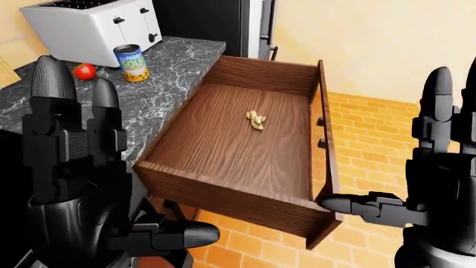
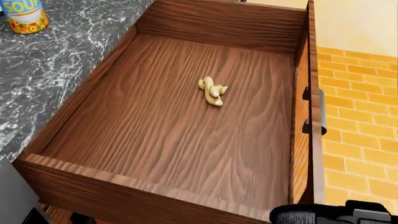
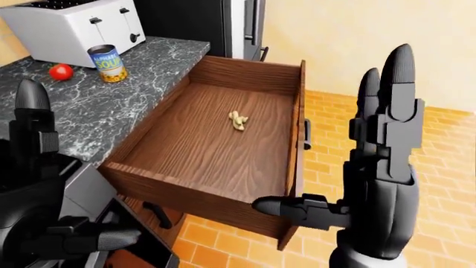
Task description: Close the right drawer.
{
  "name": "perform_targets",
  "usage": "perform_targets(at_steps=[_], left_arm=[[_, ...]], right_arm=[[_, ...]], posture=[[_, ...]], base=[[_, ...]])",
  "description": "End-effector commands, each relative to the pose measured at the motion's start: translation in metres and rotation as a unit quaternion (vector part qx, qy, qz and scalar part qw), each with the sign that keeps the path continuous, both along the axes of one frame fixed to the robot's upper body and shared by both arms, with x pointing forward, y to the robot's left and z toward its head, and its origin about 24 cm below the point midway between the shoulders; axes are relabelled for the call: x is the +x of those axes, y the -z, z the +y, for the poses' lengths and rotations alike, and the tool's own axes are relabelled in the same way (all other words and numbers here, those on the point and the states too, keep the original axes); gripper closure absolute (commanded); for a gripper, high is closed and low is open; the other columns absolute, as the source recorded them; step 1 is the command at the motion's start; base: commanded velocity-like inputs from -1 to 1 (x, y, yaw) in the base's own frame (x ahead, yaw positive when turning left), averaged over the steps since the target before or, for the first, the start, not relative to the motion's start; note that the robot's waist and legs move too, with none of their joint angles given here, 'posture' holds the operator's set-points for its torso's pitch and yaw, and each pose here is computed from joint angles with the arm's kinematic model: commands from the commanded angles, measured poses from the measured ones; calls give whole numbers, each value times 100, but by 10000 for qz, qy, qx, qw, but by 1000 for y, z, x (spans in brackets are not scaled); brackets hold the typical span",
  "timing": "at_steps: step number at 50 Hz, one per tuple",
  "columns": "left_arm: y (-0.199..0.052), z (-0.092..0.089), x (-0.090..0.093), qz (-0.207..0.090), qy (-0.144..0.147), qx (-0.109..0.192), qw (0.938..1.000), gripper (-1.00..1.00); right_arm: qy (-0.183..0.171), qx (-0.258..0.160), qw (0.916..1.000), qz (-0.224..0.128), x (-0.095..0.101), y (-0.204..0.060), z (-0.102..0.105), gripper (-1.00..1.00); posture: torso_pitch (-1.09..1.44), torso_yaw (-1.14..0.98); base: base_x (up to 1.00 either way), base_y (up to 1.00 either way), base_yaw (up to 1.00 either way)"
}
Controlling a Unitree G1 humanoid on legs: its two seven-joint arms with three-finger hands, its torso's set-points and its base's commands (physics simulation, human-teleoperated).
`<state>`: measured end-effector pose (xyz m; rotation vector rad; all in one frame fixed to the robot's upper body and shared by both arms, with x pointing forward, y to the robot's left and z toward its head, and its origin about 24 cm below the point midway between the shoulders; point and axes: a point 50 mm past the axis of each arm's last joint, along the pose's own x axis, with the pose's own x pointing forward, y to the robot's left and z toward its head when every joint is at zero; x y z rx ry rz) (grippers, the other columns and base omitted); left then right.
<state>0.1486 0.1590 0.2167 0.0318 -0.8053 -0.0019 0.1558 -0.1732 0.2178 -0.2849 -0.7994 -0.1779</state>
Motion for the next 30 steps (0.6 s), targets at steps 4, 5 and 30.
perform_targets(at_steps=[4, 5, 30], left_arm=[[-7, -1, -6, -289, 18, 31, 9996, -100], [-7, -1, -6, -285, 19, 33, 9996, -100], [-8, 0, -5, -284, 0, 33, 9996, -100]], right_arm=[[299, -20, 9989, -359, -9, -20, -18, -100], [365, -46, 9985, -397, -10, -22, -22, -100], [1418, 600, 9785, 1375, 76, 89, -126, -100]], posture=[[0, 0], [0, 0], [0, 0]], base=[[0, 0, 0], [0, 0, 0], [0, 0, 0]])
